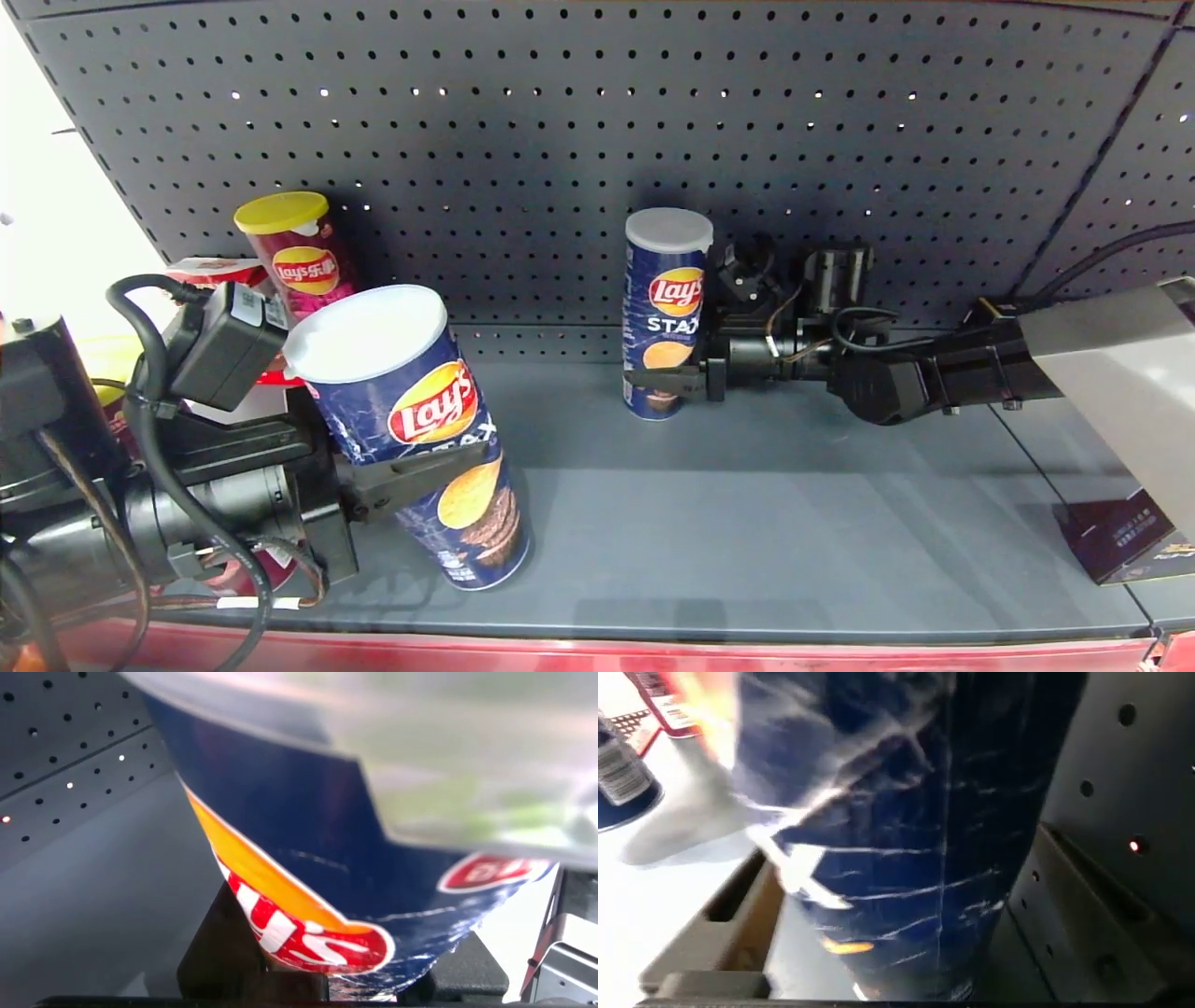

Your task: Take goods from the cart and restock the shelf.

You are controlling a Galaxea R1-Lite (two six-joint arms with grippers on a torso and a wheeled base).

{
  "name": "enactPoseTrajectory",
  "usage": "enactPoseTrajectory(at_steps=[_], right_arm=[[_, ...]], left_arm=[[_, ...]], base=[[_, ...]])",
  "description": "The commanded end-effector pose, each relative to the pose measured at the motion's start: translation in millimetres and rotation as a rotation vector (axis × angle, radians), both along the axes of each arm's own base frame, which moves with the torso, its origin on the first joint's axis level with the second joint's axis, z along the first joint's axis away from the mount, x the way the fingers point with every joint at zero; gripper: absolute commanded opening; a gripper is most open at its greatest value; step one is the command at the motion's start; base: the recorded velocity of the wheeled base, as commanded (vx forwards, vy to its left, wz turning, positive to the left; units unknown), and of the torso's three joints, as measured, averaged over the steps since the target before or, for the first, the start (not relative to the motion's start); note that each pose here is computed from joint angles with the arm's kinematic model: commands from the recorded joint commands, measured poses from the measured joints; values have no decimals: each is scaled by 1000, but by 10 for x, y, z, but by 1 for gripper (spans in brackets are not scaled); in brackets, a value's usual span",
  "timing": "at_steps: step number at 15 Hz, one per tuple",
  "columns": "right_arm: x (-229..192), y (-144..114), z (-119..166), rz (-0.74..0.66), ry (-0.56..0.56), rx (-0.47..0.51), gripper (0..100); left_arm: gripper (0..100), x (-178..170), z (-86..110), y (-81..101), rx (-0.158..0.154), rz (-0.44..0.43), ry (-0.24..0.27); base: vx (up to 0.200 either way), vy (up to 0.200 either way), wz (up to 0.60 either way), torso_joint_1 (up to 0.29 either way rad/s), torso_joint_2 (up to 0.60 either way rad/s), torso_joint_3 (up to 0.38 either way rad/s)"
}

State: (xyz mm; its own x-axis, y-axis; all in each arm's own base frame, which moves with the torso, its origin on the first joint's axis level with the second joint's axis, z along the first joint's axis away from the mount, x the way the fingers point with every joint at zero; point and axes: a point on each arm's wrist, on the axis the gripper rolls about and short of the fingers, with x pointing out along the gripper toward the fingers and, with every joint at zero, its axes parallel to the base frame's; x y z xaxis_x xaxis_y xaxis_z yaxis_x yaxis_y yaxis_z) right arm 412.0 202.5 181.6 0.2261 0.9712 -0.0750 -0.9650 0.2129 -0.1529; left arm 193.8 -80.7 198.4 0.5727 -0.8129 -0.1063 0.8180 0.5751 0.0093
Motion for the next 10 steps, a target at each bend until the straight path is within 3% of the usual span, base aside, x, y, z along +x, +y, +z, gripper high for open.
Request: enactPoseTrajectory(at_steps=[1,10], right_arm=[[21,20,-40,-10,-3,1,0],[-176,93,130,-47,-27,6,0]], left_arm=[[0,-6,-4,3,0,0,1],[0,-9,-9,11,2,3,1]], base=[[0,0,0,0,0,0],[0,0,0,0,0,0]])
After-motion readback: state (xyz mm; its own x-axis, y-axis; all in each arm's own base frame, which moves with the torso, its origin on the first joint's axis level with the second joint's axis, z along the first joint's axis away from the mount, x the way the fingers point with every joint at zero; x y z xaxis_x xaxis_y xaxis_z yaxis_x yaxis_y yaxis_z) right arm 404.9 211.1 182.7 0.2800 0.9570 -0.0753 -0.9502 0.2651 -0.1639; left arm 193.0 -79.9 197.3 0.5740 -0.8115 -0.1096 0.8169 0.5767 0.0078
